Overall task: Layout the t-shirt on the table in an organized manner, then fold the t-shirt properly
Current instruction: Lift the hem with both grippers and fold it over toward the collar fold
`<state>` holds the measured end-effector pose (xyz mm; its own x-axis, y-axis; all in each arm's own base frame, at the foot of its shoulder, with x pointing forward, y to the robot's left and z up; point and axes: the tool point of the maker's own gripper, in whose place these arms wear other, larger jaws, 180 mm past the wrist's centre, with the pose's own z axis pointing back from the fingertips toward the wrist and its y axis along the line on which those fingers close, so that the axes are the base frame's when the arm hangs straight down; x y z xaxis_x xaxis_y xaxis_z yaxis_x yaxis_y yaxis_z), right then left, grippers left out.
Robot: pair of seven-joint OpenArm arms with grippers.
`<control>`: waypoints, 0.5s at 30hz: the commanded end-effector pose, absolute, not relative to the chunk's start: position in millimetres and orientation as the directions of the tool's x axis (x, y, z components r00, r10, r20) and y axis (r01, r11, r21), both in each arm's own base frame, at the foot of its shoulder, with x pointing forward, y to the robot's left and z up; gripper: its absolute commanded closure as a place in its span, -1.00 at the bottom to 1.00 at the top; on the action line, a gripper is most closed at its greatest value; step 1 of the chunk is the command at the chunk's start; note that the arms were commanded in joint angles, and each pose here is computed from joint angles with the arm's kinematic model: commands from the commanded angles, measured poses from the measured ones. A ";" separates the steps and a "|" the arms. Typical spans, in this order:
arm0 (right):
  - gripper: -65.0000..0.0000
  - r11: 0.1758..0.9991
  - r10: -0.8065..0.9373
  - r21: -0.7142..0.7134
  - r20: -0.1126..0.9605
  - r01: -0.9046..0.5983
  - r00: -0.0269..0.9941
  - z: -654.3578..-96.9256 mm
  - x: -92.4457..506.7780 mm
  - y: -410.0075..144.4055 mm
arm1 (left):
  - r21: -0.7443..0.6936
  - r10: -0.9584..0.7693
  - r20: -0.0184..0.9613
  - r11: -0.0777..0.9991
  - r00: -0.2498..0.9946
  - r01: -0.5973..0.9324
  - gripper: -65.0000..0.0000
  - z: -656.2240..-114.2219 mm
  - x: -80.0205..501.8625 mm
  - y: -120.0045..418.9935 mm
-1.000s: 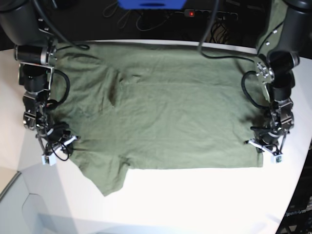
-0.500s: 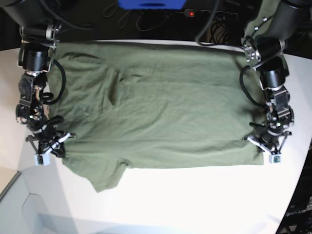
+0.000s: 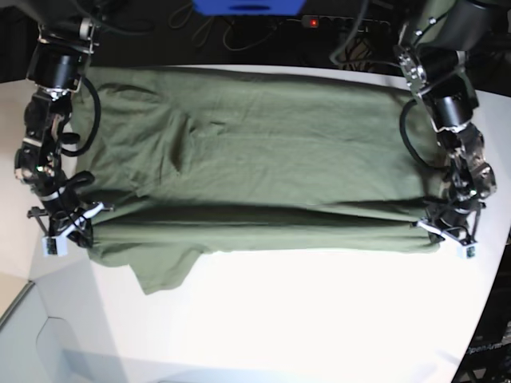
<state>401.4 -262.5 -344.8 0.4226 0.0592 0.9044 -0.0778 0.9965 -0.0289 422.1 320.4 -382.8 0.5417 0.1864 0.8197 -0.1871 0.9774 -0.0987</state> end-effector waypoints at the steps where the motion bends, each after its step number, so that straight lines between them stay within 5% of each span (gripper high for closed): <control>1: 1.00 0.997 0.062 -0.041 0.935 -0.069 0.350 -320.4 409.4 -266.8 | -0.088 0.172 0.869 0.976 0.465 -0.197 0.99 -351.0 434.5 334.0; 15: 1.00 0.998 0.054 -0.049 0.945 -0.026 0.323 -315.1 370.7 -267.6 | -0.088 0.155 0.884 0.982 0.442 -0.170 0.99 -339.2 387.4 327.1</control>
